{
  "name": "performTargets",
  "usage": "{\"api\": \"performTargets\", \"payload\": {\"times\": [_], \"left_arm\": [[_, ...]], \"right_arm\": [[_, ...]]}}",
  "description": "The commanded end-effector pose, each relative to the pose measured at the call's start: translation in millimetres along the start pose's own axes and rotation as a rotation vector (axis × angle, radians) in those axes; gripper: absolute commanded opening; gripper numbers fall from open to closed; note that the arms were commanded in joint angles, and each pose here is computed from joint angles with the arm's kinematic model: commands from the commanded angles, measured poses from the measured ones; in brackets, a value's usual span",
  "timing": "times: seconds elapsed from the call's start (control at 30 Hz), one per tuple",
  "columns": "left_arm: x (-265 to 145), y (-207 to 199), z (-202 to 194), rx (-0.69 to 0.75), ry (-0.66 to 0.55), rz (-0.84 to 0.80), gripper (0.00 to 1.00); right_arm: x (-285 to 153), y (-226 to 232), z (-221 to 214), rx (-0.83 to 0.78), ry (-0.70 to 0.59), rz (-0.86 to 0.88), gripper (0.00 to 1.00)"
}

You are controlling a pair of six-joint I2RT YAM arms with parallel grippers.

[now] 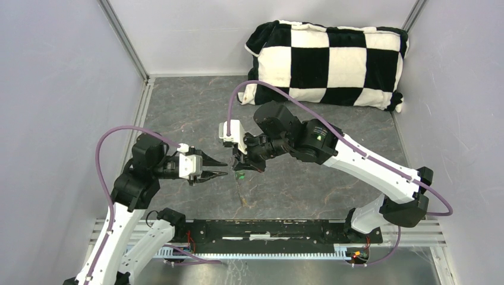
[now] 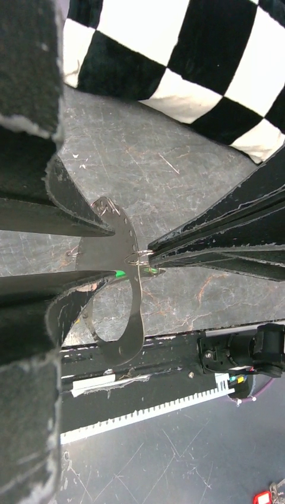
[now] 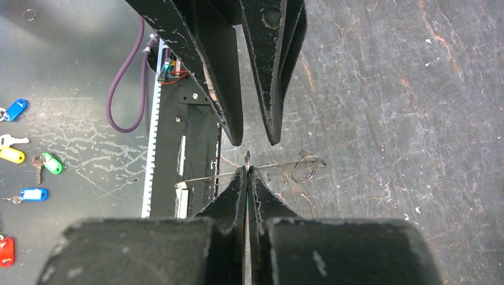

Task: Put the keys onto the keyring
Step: Adjust the key on the keyring.

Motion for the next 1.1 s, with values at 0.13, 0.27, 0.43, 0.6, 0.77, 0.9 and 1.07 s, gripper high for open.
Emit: {"api": "performTargets", "payload": {"times": [0.13,0.27,0.43,0.6,0.77,0.9,1.07], "left_arm": [[3.8,13.2,12.9,0.014,-0.058,-0.017,0.34],[4.8,12.1,7.7,0.005,-0.047,-0.016,0.34],[7.2,14.8,5.2,-0.012,-0.046,-0.025,0.36],[9.0,18.2,11.1,-0.017,-0.08,-0.056,0.4],[9.3,20.5,11.2,-0.036,-0.072,-0.05,0.4],[5.1,17.2,9.1,-0.03,-0.029,0.0,0.42],[2.8,12.0,4.1,-0.078,0.022,-0.014,0.51]], "right_arm": [[-1.0,5.2,18.7,-0.033,-0.082,0.025,0.01],[3.7,5.6,19.3,-0.037,-0.079,0.042,0.0],[11.3,3.7,20.2,-0.036,-0.073,0.062,0.01],[16.2,2.9,19.8,-0.03,-0.079,0.07,0.01],[16.7,3.7,18.9,-0.019,-0.076,0.08,0.01],[17.9,4.0,16.4,-0.012,-0.07,0.085,0.01],[16.2,5.7,12.2,-0.008,-0.093,0.094,0.0]]}}
Point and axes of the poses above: each gripper's point midway between its finger pads, its own x axis out along the fingers, its own y axis along the line the jaws close on, z = x × y, the point moved 9 cm from there along -x, back along the fingers, and after that the axes turned 15 degrees about x, right-handed, at the moved point
